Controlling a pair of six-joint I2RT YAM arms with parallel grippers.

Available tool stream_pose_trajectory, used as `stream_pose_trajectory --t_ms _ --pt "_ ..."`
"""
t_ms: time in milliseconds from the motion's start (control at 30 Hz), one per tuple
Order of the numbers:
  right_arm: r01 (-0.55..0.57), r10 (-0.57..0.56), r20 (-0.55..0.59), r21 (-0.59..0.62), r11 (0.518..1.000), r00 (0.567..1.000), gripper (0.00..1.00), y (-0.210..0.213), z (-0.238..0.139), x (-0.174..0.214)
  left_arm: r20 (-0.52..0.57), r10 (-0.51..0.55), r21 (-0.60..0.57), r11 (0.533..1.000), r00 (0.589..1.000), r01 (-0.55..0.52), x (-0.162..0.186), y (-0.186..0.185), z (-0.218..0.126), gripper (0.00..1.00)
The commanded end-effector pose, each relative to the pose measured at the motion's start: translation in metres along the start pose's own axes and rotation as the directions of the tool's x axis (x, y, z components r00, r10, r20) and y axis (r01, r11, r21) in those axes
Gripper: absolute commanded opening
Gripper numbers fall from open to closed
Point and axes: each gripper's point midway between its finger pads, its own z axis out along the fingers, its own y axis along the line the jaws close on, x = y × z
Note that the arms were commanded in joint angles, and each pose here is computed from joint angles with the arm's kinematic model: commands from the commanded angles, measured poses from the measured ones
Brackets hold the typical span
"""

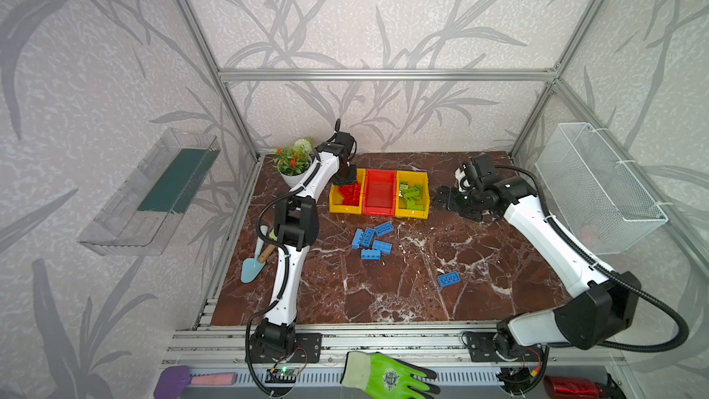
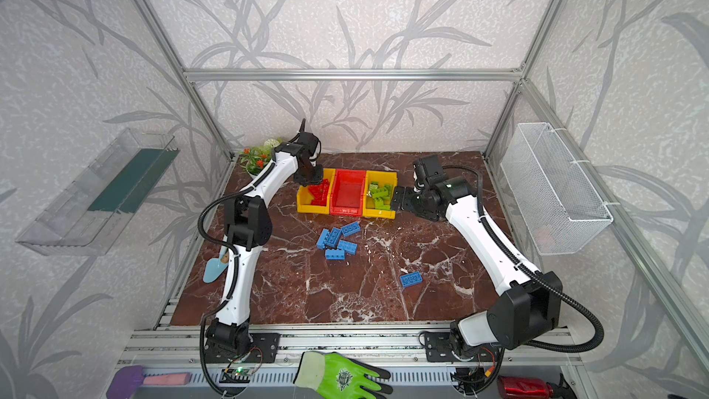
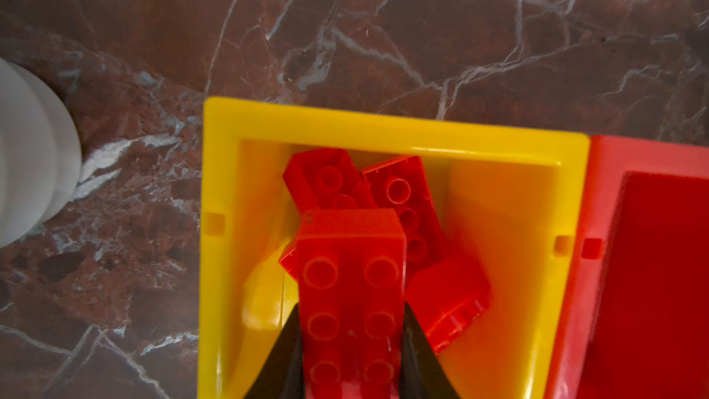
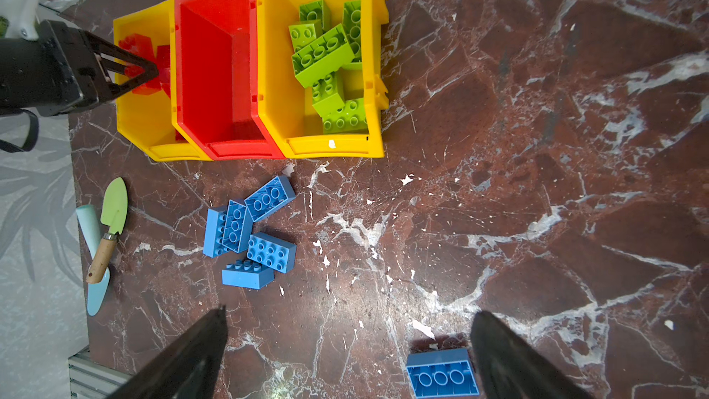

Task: Sort the legos into containers by color
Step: 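Carry the red brick into the yellow bin nearest the left arm and release, then lower the right gripper onto the lone blue brick while the left arm draws back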

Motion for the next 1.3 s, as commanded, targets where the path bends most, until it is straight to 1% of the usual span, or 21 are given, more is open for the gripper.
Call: stream_pose_trajectory --t_ms 0,33,67,100,133,233,333,433,567,700,867,900,1000,1067,1167,1267 --pt "0.002 -0.002 0.007 -0.003 1.0 1.0 0.99 -0.004 -0.012 0.006 0.044 -0.017 0.02 1.0 0.999 0.017 -0.009 -0.003 -0.024 0.56" --pt "0.001 -0.001 0.006 -0.002 1.0 1.0 0.99 -0.005 -0.013 0.008 0.05 -0.021 0.017 1.0 0.999 0.02 -0.01 -0.002 -0.026 0.67" --pt "0.001 -0.001 0.008 -0.001 1.0 1.0 0.99 -0.005 -0.015 0.008 0.055 -0.023 0.009 1.0 0.998 0.023 -0.011 0.0 -0.028 0.74" --pt "0.0 0.0 0.007 0.003 1.0 1.0 0.99 -0.007 -0.016 0.01 0.064 -0.026 0.005 1.0 0.998 0.025 -0.013 0.001 -0.032 0.79" --pt "-0.001 0.001 0.008 0.012 1.0 1.0 0.99 -0.009 -0.017 0.012 0.073 -0.025 0.007 1.0 0.997 0.024 -0.014 0.0 -0.036 0.81" --pt "-0.003 0.004 -0.004 0.08 0.997 1.0 0.99 -0.023 -0.018 0.017 0.106 -0.029 0.009 1.0 0.994 0.028 -0.019 0.001 -0.052 0.82" --pt "0.014 -0.002 -0.076 0.157 0.988 0.997 0.99 -0.037 -0.012 0.029 0.155 -0.035 0.024 0.999 0.987 0.031 -0.022 0.0 -0.071 0.82" --pt "0.022 0.005 -0.151 0.174 0.985 0.988 0.99 -0.043 -0.002 0.043 0.213 -0.048 0.053 0.998 0.976 0.038 -0.022 -0.001 -0.094 0.82" --pt "0.013 0.037 -0.228 0.214 0.977 0.973 0.99 -0.054 0.009 0.066 0.256 -0.072 0.068 0.996 0.964 0.056 -0.013 0.003 -0.122 0.82" --pt "-0.005 0.077 -0.284 0.246 0.969 0.956 0.98 -0.065 0.02 0.095 0.28 -0.096 0.081 0.994 0.955 0.076 0.009 0.008 -0.145 0.82" --pt "-0.03 0.112 -0.323 0.249 0.968 0.94 0.95 -0.073 0.031 0.127 0.311 -0.103 0.108 0.991 0.945 0.072 0.052 0.008 -0.164 0.83" --pt "-0.055 0.139 -0.32 0.256 0.965 0.937 0.95 -0.074 0.032 0.132 0.315 -0.095 0.113 0.992 0.944 0.062 0.061 0.006 -0.165 0.83" --pt "-0.077 0.163 -0.327 0.259 0.963 0.931 0.95 -0.079 0.036 0.149 0.343 -0.068 0.113 0.993 0.937 0.031 0.09 -0.001 -0.173 0.9" --pt "-0.09 0.178 -0.341 0.259 0.962 0.923 0.95 -0.083 0.041 0.161 0.363 -0.051 0.107 0.994 0.93 0.012 0.109 -0.005 -0.178 0.99" --pt "-0.107 0.199 -0.365 0.257 0.96 0.909 0.96 -0.087 0.05 0.177 0.375 -0.06 0.137 0.991 0.925 0.009 0.13 -0.011 -0.182 0.99" --pt "-0.156 0.245 -0.382 0.248 0.956 0.891 0.96 -0.087 0.058 0.191 0.372 -0.097 0.178 0.984 0.923 0.031 0.145 -0.012 -0.183 0.99"
